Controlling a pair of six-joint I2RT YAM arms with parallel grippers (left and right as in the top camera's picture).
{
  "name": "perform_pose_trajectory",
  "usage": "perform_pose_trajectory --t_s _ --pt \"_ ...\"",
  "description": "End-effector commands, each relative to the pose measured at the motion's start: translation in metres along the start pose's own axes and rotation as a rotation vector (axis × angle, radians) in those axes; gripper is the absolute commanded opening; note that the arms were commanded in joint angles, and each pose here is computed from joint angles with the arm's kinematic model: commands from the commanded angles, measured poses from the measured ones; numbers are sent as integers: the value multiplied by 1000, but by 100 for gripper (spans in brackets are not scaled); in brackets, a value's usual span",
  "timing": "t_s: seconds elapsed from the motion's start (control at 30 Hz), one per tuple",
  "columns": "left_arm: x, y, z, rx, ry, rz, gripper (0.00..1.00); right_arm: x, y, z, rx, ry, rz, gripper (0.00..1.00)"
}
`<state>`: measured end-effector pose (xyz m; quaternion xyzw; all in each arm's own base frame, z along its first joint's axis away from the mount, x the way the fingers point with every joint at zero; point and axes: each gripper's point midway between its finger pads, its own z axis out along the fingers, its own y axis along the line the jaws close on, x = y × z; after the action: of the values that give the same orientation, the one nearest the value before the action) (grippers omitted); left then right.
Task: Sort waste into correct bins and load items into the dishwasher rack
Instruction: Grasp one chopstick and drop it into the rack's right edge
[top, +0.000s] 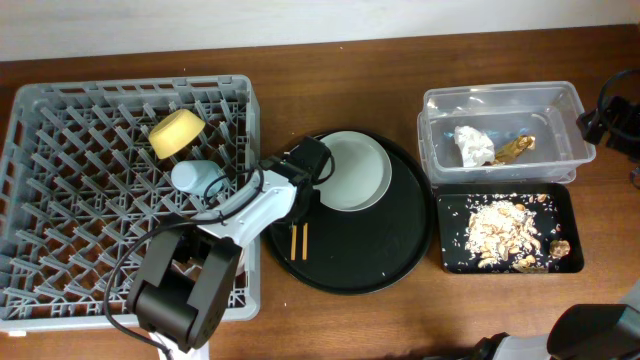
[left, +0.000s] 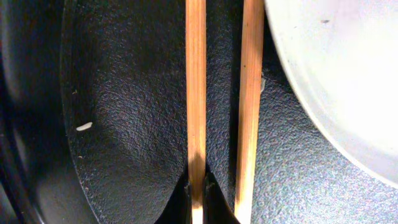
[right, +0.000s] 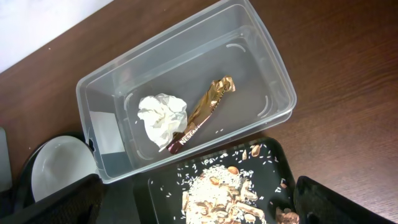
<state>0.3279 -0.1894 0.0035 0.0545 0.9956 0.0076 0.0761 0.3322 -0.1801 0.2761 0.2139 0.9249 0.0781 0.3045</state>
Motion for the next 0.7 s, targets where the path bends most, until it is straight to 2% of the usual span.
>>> perform_pose_trajectory --t_s 0.0,0.2,0.37,0.5,0.67 --pt "2 -4 -11 4 -13 9 0 -1 -2 0 7 0 3 99" --pt "-37 -6 -118 94 -252 -23 0 -1 -2 0 7 0 3 99" --pt "-38 53 -195 54 -407 -106 0 -1 -2 0 7 0 3 99" --pt "-24 97 -203 -4 -368 -166 0 -1 -2 0 7 0 3 99" --pt "-23 126 -174 -58 -283 -214 0 -1 -2 0 7 0 3 99"
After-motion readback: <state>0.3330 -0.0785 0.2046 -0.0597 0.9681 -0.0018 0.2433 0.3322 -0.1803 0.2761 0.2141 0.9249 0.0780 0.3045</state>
